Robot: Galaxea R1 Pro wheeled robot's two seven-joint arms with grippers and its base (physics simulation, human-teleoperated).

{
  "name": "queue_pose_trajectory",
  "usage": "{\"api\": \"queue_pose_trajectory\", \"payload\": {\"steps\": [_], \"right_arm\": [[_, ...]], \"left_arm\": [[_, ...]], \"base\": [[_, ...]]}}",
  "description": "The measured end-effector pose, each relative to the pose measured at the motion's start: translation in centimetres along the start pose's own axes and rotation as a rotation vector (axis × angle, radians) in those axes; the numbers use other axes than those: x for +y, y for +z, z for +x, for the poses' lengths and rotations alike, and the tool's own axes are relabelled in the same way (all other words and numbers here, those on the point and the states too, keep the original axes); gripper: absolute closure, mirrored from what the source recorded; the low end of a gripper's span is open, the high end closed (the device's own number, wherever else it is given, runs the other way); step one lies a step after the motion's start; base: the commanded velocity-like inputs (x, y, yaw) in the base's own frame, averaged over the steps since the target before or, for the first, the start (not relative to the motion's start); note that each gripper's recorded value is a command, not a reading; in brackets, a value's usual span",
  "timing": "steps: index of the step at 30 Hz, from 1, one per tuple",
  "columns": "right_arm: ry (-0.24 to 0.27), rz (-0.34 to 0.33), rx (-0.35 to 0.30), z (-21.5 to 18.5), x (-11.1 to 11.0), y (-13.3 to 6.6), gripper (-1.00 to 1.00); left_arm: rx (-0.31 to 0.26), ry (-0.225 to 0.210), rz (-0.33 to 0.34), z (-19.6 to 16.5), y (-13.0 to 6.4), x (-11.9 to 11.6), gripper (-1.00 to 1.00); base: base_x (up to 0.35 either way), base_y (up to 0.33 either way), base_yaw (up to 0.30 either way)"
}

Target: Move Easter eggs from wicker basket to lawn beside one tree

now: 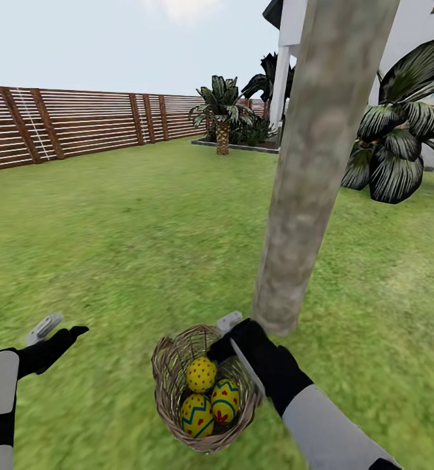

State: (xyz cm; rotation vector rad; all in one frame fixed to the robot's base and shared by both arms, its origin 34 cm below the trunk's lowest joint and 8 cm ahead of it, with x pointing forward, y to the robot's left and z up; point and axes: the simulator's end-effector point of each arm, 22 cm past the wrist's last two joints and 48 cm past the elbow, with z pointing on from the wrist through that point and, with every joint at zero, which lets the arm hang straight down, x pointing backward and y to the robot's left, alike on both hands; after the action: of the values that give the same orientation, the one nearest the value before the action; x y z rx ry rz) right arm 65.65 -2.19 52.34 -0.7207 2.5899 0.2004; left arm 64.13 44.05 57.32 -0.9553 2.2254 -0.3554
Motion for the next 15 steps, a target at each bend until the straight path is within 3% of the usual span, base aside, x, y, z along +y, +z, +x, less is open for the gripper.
{"api": "queue_pose_trajectory", "payload": {"steps": [4,8,12,15], "right_arm": [[-0.012,0.018,-0.008,-0.6,-1.1,1.5,-1.0],[-0.004,0.035,0.032,0.6,-2.5,2.7,-1.0],[0.065,-0.021,0.03,0.5,-1.4,2.9,-1.0],[0.094,-0.005,0.026,0.5,-1.8,3.0,-1.0]], "left_arm": [[0.003,-0.002,0.002,0.2,0.1,-0.1,-1.0],[0.002,-0.001,0.002,0.2,0.1,-0.1,-1.0],[0.001,-0.002,0.004,0.1,0.0,-0.2,-1.0],[0.002,-0.001,0.004,0.3,0.2,-0.1,-1.0]], "base": [[0.0,0.0,0.0],[0.0,0.0,0.0],[0.0,0.0,0.0],[0.0,0.0,0.0]]}}
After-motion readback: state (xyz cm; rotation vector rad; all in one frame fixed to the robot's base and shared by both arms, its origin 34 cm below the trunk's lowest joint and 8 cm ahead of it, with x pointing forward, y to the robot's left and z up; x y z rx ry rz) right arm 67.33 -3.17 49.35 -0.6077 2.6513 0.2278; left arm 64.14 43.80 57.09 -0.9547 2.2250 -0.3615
